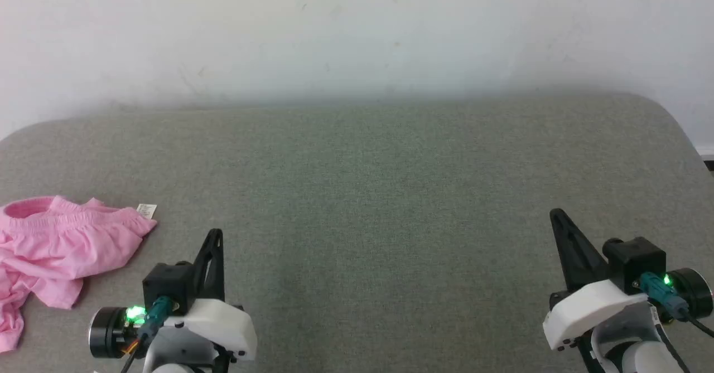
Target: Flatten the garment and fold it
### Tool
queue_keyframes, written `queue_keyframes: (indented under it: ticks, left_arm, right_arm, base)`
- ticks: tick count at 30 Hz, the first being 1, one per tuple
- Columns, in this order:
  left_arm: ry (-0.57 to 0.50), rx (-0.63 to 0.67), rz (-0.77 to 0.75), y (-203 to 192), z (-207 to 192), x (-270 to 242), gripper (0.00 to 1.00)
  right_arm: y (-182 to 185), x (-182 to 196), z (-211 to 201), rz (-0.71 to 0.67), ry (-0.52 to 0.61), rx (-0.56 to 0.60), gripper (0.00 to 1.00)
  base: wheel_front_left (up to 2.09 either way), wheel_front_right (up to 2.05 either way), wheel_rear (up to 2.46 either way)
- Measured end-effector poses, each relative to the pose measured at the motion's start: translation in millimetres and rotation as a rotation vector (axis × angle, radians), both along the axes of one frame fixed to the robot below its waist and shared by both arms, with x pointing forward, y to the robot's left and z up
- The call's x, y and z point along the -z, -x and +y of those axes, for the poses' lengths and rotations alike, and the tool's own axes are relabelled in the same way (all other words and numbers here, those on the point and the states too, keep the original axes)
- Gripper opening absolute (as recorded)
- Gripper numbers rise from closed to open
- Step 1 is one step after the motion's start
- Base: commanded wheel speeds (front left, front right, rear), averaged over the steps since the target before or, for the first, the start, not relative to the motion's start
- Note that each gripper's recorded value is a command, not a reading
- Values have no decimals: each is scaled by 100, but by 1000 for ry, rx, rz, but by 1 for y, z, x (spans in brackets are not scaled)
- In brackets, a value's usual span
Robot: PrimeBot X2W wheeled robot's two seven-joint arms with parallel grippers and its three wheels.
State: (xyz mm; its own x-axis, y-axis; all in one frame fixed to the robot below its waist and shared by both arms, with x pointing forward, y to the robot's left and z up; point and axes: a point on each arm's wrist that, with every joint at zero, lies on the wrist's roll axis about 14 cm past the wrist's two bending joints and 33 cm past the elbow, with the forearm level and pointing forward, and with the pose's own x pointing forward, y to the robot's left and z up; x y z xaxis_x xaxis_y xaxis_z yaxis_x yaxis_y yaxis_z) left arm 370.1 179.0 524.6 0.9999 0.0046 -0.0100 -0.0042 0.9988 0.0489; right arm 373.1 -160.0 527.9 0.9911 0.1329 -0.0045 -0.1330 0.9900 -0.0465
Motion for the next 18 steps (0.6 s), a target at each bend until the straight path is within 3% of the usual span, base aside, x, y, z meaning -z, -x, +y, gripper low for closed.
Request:
queue_keyframes:
  ticks: [18]
  left_arm:
    - [0,0,0,0,0,0,0]
  right_arm:
    - [0,0,0,0,0,0,0]
  base:
    - [0,0,0]
